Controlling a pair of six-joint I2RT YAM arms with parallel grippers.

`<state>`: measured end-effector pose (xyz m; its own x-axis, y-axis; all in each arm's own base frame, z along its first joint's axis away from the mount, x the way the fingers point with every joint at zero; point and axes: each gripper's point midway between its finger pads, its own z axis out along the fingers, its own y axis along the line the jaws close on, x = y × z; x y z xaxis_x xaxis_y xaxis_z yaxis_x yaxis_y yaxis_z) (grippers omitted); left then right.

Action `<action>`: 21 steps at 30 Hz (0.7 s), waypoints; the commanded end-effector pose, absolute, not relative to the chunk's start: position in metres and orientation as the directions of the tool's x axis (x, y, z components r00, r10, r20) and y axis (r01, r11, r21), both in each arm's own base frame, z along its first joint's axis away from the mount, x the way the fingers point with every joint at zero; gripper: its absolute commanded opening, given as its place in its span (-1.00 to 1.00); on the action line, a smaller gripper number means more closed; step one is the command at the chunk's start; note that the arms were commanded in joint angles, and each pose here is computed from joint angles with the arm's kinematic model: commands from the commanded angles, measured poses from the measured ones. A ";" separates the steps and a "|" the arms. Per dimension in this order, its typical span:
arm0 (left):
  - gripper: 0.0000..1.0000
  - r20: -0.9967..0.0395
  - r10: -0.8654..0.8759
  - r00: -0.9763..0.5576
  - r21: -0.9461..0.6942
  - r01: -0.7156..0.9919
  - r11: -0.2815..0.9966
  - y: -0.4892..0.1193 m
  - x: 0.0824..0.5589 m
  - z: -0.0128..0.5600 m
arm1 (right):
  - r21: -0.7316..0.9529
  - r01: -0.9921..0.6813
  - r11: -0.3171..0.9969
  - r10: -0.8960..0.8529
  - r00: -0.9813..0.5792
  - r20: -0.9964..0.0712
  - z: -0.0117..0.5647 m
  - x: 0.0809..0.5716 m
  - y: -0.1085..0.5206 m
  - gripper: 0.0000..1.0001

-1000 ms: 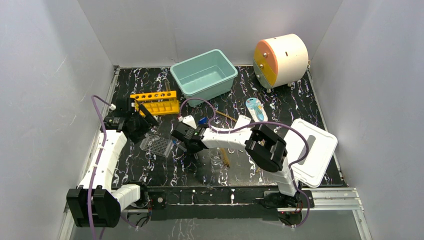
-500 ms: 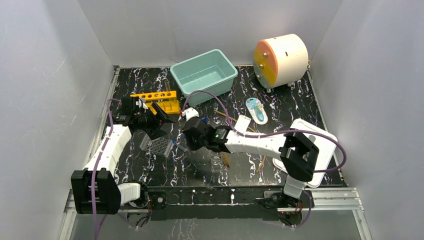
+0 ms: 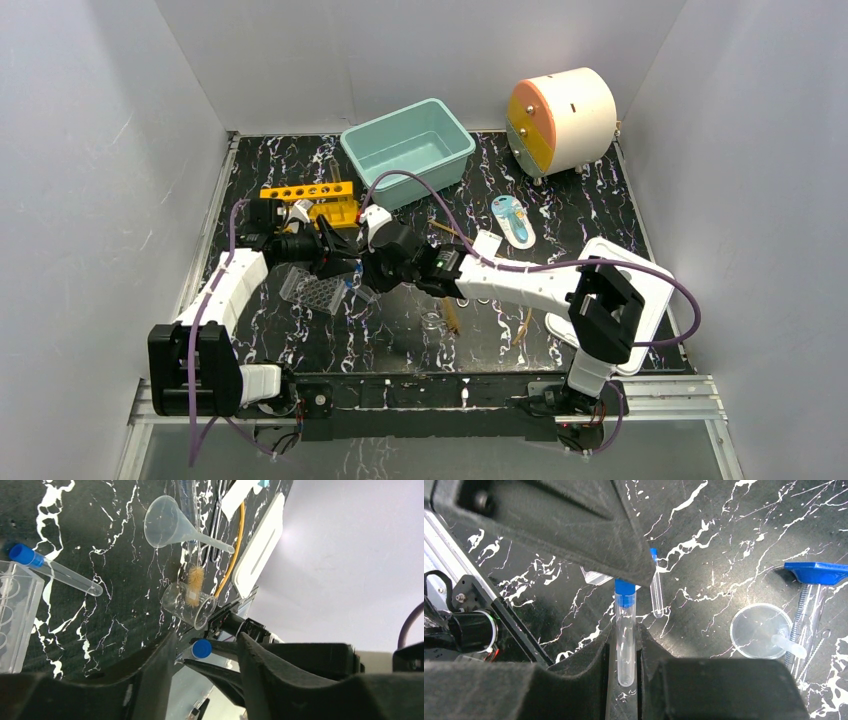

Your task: Organize the chemistry lab equipment

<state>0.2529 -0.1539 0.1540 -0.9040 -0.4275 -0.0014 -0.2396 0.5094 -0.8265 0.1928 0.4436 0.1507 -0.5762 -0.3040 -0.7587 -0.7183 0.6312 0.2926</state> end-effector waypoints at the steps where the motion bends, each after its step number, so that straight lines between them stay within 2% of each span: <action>1: -0.16 0.036 -0.361 -0.932 -0.867 -0.209 0.452 -0.163 0.236 0.163 | 0.330 -0.761 0.559 -0.230 -0.524 -0.820 0.195 0.199 0.464 -0.49; 7: -0.24 0.039 -0.343 -0.938 -0.872 -0.200 0.447 -0.164 0.232 0.162 | 0.331 -0.769 0.548 -0.238 -0.522 -0.819 0.194 0.201 0.469 -0.49; 13: -0.66 0.012 -0.341 -0.940 -0.870 -0.178 0.460 -0.163 0.235 0.163 | 0.336 -0.775 0.535 -0.249 -0.525 -0.814 0.190 0.201 0.474 -0.49; 21: -0.91 0.008 -0.337 -0.942 -0.859 -0.179 0.480 -0.161 0.230 0.154 | 0.332 -0.759 0.560 -0.253 -0.539 -0.803 0.188 0.206 0.474 -0.49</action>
